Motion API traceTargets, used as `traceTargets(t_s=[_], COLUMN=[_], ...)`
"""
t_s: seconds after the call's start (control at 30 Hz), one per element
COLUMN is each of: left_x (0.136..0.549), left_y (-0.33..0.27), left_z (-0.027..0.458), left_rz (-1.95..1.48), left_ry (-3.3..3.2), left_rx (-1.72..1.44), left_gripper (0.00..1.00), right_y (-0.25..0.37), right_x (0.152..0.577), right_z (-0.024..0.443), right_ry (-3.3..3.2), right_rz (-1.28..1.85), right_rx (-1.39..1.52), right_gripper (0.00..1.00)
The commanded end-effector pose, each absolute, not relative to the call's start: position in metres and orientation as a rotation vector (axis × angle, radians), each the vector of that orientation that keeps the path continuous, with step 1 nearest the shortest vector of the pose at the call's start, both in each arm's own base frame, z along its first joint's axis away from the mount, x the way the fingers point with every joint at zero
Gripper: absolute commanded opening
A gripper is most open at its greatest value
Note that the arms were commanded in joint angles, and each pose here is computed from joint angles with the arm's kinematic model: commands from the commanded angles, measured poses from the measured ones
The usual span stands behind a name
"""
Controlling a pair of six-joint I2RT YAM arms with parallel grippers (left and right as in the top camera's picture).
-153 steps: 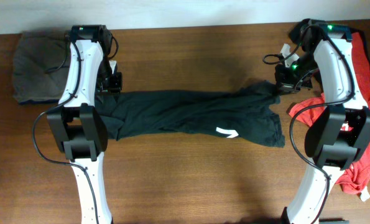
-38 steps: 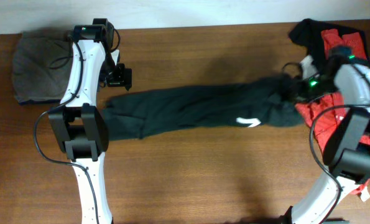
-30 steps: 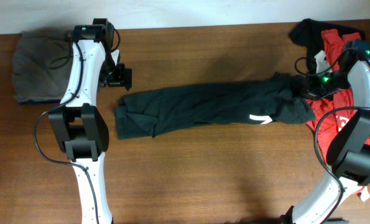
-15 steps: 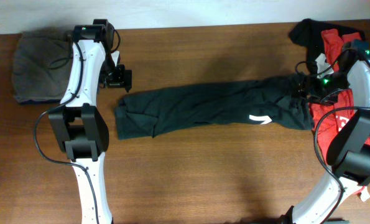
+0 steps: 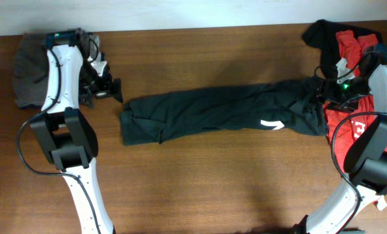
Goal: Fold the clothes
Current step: 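Grasp the left end of the folded strip with the left gripper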
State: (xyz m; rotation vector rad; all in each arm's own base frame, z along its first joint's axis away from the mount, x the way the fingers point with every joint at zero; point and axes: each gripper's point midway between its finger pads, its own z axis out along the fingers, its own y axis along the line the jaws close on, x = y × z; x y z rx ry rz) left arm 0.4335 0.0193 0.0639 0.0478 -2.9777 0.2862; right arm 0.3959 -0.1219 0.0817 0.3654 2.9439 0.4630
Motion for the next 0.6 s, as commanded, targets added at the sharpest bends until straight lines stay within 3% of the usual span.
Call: traceTargets(t_s=[0.0, 0.43, 0.57], left_x=[0.422, 0.397, 0.39], left_y=[-0.008, -0.039, -0.047], left_z=[0.057, 0.011, -0.012], left_rz=[0.476, 0.627, 0.556], left_ry=[-2.926, -2.816, -2.811], left_rx=[-0.062, -0.052, -0.007], left_gripper=[0.96, 0.95, 0.89], right_y=[-0.125, -0.125, -0.125], right_x=[0.399, 0.399, 0.399], right_z=[0.092, 0.092, 0.092], right_ry=[2.921, 2.921, 2.921], right_rz=[0.44, 0.44, 0.439], right_rx=[0.364, 0.365, 0.365], right_gripper=[0.68, 0.69, 0.7])
